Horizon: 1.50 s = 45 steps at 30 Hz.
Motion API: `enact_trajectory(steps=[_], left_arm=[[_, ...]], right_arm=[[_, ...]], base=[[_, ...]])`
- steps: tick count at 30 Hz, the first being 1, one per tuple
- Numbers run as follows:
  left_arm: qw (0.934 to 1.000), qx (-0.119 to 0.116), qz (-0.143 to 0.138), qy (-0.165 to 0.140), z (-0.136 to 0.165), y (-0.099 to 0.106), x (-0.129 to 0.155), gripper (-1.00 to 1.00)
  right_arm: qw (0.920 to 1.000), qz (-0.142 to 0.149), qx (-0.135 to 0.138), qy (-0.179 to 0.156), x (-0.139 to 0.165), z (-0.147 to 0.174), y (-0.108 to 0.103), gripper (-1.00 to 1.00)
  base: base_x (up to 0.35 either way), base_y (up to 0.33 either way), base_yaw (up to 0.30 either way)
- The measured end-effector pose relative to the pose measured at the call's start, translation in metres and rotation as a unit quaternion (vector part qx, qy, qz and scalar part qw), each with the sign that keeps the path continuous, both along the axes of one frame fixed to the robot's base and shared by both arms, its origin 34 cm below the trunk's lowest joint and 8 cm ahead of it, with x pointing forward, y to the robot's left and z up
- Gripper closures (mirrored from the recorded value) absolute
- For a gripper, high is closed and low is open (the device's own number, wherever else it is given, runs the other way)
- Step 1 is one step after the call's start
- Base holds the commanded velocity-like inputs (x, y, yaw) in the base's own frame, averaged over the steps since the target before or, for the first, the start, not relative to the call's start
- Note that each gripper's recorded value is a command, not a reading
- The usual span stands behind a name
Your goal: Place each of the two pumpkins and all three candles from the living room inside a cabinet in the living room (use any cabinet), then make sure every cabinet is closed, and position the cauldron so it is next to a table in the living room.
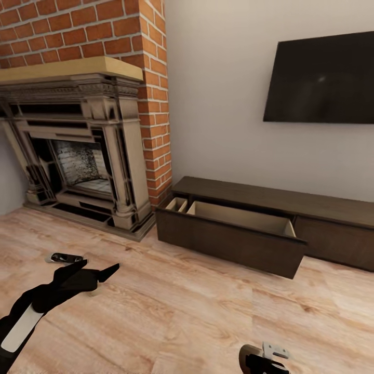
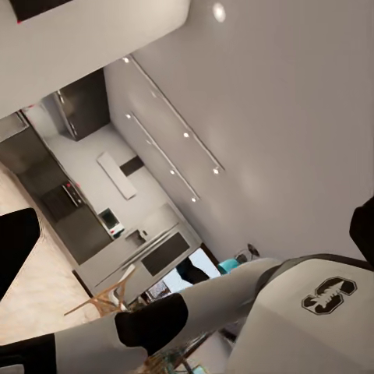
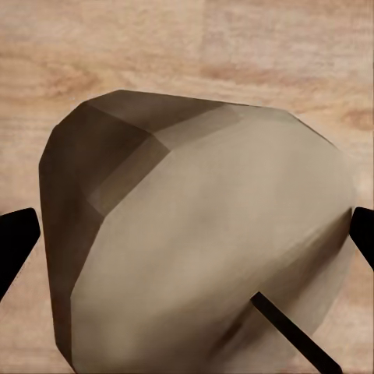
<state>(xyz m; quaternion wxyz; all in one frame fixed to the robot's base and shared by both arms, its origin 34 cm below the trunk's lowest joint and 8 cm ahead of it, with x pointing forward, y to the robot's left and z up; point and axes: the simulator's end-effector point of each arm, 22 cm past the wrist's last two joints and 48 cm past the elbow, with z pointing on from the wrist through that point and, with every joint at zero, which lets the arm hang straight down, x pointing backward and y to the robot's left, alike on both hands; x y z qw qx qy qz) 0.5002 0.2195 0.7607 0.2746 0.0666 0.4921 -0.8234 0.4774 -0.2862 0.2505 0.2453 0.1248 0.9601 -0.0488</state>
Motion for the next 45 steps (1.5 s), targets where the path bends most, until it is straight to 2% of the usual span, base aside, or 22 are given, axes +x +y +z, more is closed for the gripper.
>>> enact_trajectory(steps=[3, 7, 19, 23, 28, 29, 31, 35, 37, 38, 40, 41, 43, 44, 45], left_arm=[[0.9999, -0.001, 0.008, 0.009, -0.005, 0.005, 0.004, -1.00], [0.9991, -0.005, 0.031, 0.029, -0.016, 0.020, 0.013, -1.00], [0.9986, 0.003, 0.043, 0.030, -0.019, 0.028, 0.017, -1.00], [0.9970, 0.019, 0.064, 0.039, -0.028, 0.047, 0.022, -1.00], [0.9952, 0.024, 0.086, 0.041, -0.030, 0.063, 0.026, -1.00], [0.9949, 0.029, 0.087, 0.042, -0.032, 0.064, 0.027, -1.00], [0.9924, 0.059, 0.095, 0.052, -0.044, 0.062, 0.031, -1.00], [0.9828, 0.115, 0.122, 0.076, -0.067, 0.065, 0.044, -1.00], [0.9708, 0.163, 0.144, 0.100, -0.088, 0.068, 0.055, -1.00], [0.9616, 0.193, 0.158, 0.114, -0.101, 0.071, 0.061, -1.00], [0.9367, 0.257, 0.188, 0.146, -0.132, 0.080, 0.073, -1.00], [0.9134, 0.304, 0.211, 0.171, -0.155, 0.089, 0.081, -1.00], [0.8787, 0.362, 0.239, 0.200, -0.183, 0.103, 0.089, -1.00], [0.8611, 0.388, 0.252, 0.211, -0.195, 0.110, 0.092, -1.00], [0.8442, 0.412, 0.263, 0.220, -0.205, 0.115, 0.095, -1.00]], right_arm=[[1.0000, 0.000, 0.000, 0.000, 0.000, 0.000, 0.000, 1.00], [1.0000, 0.001, 0.000, -0.001, 0.000, 0.000, 0.000, 1.00], [1.0000, 0.001, 0.000, -0.001, 0.000, 0.000, 0.000, 1.00], [1.0000, 0.002, 0.001, -0.001, 0.000, 0.000, 0.000, 1.00], [1.0000, 0.002, 0.003, -0.002, 0.001, 0.000, 0.001, 1.00], [1.0000, 0.002, 0.003, -0.001, 0.001, 0.000, 0.001, 1.00], [1.0000, 0.002, 0.003, -0.002, 0.001, 0.000, 0.001, 1.00], [1.0000, 0.003, 0.003, -0.002, 0.001, 0.000, 0.001, 1.00], [1.0000, 0.004, 0.003, -0.002, 0.001, 0.000, 0.001, 1.00], [1.0000, 0.004, 0.004, -0.003, 0.002, 0.000, 0.002, 1.00], [0.9999, 0.010, 0.011, -0.008, 0.005, 0.002, 0.007, 1.00], [0.9990, 0.022, 0.033, -0.022, 0.016, 0.007, 0.020, 1.00], [0.9919, 0.057, 0.092, -0.067, 0.047, 0.030, 0.060, 1.00], [0.9844, 0.079, 0.126, -0.094, 0.065, 0.047, 0.085, 1.00], [0.9734, 0.105, 0.163, -0.123, 0.082, 0.068, 0.111, 1.00]], base=[[0.227, 0.000, 0.269], [0.316, 0.000, 0.270], [0.280, 0.000, 0.270], [0.027, 0.000, 0.271], [0.004, 0.000, 0.271], [0.001, 0.000, 0.271], [0.000, 0.000, 0.271], [0.000, 0.000, 0.256], [0.000, 0.000, 0.111], [0.000, 0.000, 0.055], [0.000, 0.000, 0.027], [0.000, 0.000, 0.012], [0.000, 0.000, 0.006], [0.000, 0.000, 0.003], [0.000, 0.000, 0.002]])
